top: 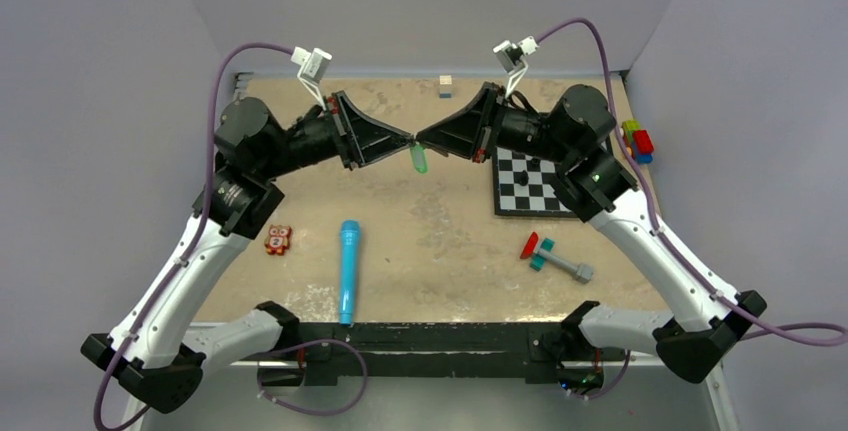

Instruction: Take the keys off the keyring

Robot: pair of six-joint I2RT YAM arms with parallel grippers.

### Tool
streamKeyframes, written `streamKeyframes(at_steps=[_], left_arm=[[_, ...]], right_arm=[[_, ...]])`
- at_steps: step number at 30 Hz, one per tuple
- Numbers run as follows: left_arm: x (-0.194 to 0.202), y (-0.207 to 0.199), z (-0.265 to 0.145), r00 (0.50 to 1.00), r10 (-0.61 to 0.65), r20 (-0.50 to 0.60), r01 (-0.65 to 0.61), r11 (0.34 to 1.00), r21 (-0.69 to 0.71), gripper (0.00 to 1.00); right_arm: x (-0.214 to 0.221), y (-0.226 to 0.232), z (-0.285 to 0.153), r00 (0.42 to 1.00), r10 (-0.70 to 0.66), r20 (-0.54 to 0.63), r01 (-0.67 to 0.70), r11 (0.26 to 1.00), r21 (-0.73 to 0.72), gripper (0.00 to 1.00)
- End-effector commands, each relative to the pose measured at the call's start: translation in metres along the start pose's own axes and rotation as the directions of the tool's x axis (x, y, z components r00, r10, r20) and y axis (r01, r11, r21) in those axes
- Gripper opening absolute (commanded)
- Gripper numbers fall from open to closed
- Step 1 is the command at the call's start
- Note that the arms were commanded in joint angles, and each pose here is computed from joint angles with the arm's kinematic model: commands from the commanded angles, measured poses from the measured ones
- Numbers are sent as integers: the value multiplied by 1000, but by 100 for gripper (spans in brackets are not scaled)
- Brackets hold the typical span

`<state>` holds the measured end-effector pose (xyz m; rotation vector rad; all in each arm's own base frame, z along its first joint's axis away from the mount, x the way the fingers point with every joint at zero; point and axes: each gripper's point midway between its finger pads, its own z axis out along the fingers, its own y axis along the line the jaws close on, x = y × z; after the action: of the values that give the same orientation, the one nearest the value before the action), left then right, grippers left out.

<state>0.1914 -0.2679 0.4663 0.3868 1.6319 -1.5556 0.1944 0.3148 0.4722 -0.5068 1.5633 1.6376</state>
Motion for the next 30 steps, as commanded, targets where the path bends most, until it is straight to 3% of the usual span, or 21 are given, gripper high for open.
streamKeyframes(at_steps=[1,10,12,15,18,19,24,27,30], left_arm=[[-15,5,4,994,-27,108,30,999,-32,0],[-21,-6,1,988,-1,157,0,1000,5,0],[-22,-10,-2,987,32,157,-33,999,6,15],[-16,-8,-7,990,72,123,-69,997,-31,50],[-17,-9,-19,983,149,107,-140,986,-86,74],[-18,-9,-24,980,174,102,-163,981,-109,78],[-29,-18,-47,947,313,76,-295,937,-187,81],[-27,-25,-50,934,357,23,-350,925,-145,68],[-16,-33,-43,919,387,-74,-391,920,-35,64]], right_arm=[[-12,26,6,999,-25,48,29,996,-88,0],[-19,29,14,998,-30,53,35,994,-108,0],[-18,29,13,998,-44,38,47,994,-99,0],[-12,28,9,998,-68,2,68,994,-82,0],[-9,26,3,996,-84,-7,84,995,-55,0],[-5,23,1,997,-76,-17,75,996,-39,0],[9,19,-10,997,-64,-51,63,998,-14,0],[16,20,-13,994,-66,-87,64,998,-23,0],[24,22,-14,986,-74,-152,69,997,-38,0]])
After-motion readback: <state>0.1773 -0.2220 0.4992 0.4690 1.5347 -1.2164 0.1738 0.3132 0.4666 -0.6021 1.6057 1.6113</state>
